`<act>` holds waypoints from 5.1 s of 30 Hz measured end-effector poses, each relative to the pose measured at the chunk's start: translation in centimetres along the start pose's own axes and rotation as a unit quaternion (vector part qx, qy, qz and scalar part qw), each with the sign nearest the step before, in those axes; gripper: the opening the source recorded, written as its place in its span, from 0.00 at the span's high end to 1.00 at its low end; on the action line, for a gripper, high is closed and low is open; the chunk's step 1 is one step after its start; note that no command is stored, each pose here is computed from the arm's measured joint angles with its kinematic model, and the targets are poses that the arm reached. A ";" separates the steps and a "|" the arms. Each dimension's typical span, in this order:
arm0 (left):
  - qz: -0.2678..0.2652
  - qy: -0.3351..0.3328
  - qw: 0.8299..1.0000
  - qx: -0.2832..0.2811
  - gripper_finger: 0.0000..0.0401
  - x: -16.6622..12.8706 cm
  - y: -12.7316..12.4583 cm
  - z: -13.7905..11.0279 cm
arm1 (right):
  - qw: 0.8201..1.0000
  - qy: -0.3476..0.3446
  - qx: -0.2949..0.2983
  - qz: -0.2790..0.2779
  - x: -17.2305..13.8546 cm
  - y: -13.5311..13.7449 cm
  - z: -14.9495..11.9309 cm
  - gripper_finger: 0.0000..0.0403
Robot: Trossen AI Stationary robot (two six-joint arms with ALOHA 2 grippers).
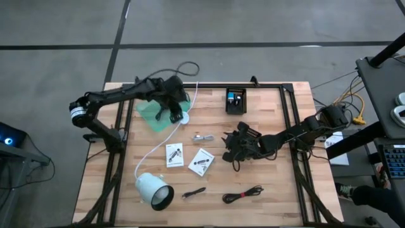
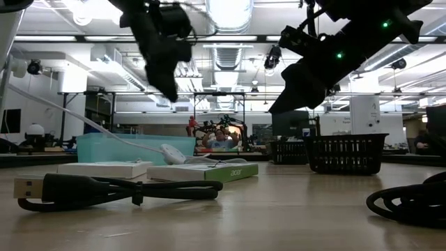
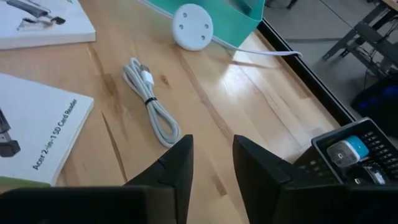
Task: Pick and place items into bin
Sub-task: Put the white charger cable into the green bin, then put the right black charger cable into the green bin
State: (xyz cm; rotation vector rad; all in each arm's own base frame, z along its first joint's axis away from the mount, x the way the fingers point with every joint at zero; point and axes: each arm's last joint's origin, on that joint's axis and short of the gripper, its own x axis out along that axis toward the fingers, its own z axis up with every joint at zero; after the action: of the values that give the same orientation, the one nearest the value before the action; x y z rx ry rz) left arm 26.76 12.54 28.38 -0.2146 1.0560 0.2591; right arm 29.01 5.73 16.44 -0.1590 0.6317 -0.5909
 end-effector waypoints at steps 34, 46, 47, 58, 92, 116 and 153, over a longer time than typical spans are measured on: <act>-0.033 0.052 0.983 0.172 0.60 14.0 -9.8 0.8 | 1.000 0.020 -0.022 -0.005 0.0 -0.2 -0.6 0.78; -0.031 0.056 0.983 0.171 0.60 14.3 -9.6 0.5 | 1.000 0.021 -0.022 -0.005 0.0 -0.2 -0.7 0.81; -0.031 0.056 0.983 0.170 0.60 14.4 -9.6 0.5 | 1.000 0.021 -0.022 -0.005 0.0 -0.2 -0.7 0.80; -0.030 0.063 0.983 0.169 0.66 14.6 -9.4 0.1 | 1.000 0.021 -0.022 -0.005 0.0 -0.2 -0.7 0.79; 0.096 0.114 0.988 0.051 0.93 2.0 -6.5 4.6 | 0.999 0.022 -0.023 -0.005 0.0 -0.2 -0.8 0.83; 0.201 0.229 0.941 -0.148 0.82 0.5 5.3 0.5 | 0.999 0.024 -0.025 -0.005 0.0 -0.2 -0.9 0.83; -0.085 -0.327 0.916 0.214 0.57 -4.3 -5.8 2.1 | 0.999 -0.039 0.013 0.028 -0.4 0.6 1.5 0.83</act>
State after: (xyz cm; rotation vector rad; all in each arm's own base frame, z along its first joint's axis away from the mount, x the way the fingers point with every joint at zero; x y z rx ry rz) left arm 28.28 7.19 33.49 0.1737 0.4010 -0.0675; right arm 29.92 6.37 17.64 -0.1384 0.5513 -0.5359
